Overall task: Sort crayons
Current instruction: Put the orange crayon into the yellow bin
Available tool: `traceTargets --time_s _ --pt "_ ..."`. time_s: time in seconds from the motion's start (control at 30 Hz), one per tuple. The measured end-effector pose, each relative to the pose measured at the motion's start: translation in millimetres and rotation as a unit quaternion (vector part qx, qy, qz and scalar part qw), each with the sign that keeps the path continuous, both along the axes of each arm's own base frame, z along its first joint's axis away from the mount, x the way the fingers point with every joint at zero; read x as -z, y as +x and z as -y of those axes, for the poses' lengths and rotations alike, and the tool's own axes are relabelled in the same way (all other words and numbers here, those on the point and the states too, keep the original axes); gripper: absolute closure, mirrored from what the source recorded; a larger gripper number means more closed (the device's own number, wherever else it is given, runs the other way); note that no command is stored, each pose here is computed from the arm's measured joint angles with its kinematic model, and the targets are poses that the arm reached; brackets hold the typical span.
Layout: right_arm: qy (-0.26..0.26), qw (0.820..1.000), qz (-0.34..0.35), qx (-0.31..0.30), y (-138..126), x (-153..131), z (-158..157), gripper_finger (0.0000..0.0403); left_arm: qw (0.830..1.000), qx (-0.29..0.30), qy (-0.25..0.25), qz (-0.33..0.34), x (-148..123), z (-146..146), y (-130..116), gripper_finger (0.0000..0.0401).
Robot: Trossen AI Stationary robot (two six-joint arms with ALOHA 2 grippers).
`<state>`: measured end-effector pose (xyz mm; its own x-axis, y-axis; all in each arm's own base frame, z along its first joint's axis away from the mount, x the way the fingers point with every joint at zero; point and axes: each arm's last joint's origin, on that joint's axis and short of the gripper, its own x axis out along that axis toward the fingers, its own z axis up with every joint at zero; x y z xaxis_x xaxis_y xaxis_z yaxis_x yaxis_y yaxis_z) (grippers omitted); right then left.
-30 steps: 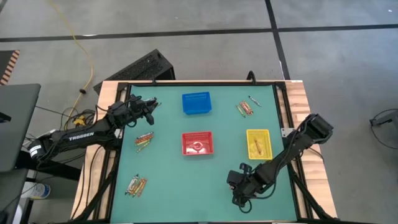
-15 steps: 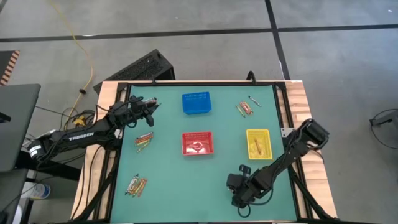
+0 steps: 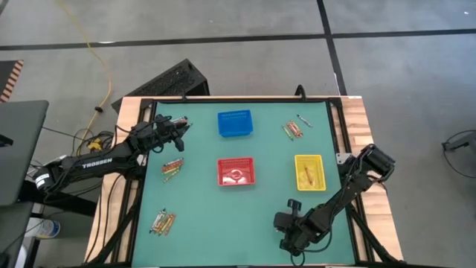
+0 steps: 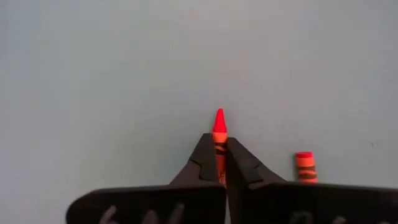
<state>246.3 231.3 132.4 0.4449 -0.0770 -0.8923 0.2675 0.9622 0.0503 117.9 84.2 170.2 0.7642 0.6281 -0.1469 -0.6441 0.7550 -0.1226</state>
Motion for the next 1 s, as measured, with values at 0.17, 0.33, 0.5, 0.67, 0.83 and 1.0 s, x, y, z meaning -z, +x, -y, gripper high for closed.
traceTargets --time_s 0.17,0.33,0.5,0.67,0.83,1.0 --pt "0.002 0.998 0.065 0.024 3.6 -23.4 5.6 0.0397 1.000 0.000 0.000 0.000 0.0 0.0 0.0 0.0324" --pt "0.016 0.990 0.129 0.047 6.8 -58.1 18.7 0.0400 1.000 0.001 0.000 0.000 0.0 0.0 0.0 0.0324" --pt "-0.001 0.984 0.165 0.068 -3.1 -94.2 39.8 0.0400 1.000 0.000 -0.001 0.001 0.0 0.0 0.0 0.0324" --pt "-0.041 0.982 0.146 0.108 -20.0 -118.0 72.3 0.0400 1.000 0.005 -0.004 -0.001 0.6 0.4 0.2 0.0324" --pt "-0.074 0.975 0.051 0.204 -38.7 -118.0 104.8 0.0400 1.000 0.023 -0.015 -0.010 3.3 1.6 0.5 0.0324" --pt "-0.077 0.940 -0.039 0.329 -47.9 -111.5 125.1 0.0399 0.999 0.023 -0.022 -0.019 5.5 1.9 0.2 0.0324"
